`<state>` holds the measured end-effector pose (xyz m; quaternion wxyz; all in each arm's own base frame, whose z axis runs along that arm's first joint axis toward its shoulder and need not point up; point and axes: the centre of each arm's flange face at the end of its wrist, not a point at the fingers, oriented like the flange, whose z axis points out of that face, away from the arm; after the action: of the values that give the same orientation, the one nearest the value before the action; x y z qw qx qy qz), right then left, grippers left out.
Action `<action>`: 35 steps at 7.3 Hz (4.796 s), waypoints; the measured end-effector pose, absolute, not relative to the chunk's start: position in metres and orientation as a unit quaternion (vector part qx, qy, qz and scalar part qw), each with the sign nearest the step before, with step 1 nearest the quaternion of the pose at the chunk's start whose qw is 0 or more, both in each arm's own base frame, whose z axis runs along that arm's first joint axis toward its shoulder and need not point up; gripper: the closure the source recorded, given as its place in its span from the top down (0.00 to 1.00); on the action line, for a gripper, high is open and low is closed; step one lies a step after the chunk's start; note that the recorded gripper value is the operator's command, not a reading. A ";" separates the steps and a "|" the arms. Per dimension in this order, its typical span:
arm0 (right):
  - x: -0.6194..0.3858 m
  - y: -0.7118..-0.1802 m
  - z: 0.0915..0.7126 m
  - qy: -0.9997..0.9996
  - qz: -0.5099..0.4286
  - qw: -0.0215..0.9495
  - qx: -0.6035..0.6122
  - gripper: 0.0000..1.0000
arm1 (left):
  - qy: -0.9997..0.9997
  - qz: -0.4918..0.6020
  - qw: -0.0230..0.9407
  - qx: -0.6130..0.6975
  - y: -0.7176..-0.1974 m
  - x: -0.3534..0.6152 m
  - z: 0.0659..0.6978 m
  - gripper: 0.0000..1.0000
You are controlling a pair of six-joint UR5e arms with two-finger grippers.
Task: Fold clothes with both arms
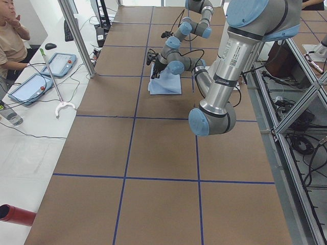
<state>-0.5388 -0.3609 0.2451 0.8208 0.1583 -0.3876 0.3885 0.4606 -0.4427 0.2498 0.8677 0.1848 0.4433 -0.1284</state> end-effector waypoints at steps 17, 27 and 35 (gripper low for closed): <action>-0.586 -0.389 0.249 -0.351 0.177 0.898 0.199 1.00 | 0.475 -0.087 0.857 0.177 -0.439 0.462 0.251 1.00; -0.578 -0.448 0.298 -0.244 0.113 0.929 0.252 1.00 | 0.477 -0.089 0.857 0.176 -0.439 0.461 0.251 1.00; -0.544 -0.511 0.245 -0.303 0.121 0.922 0.210 1.00 | 0.425 -0.090 0.883 0.176 -0.425 0.525 0.289 1.00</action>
<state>-0.5437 -0.5111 0.2453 0.9218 0.2100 -0.3026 0.1207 0.5255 -0.4245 0.2891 0.8834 0.1764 0.4247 -0.0903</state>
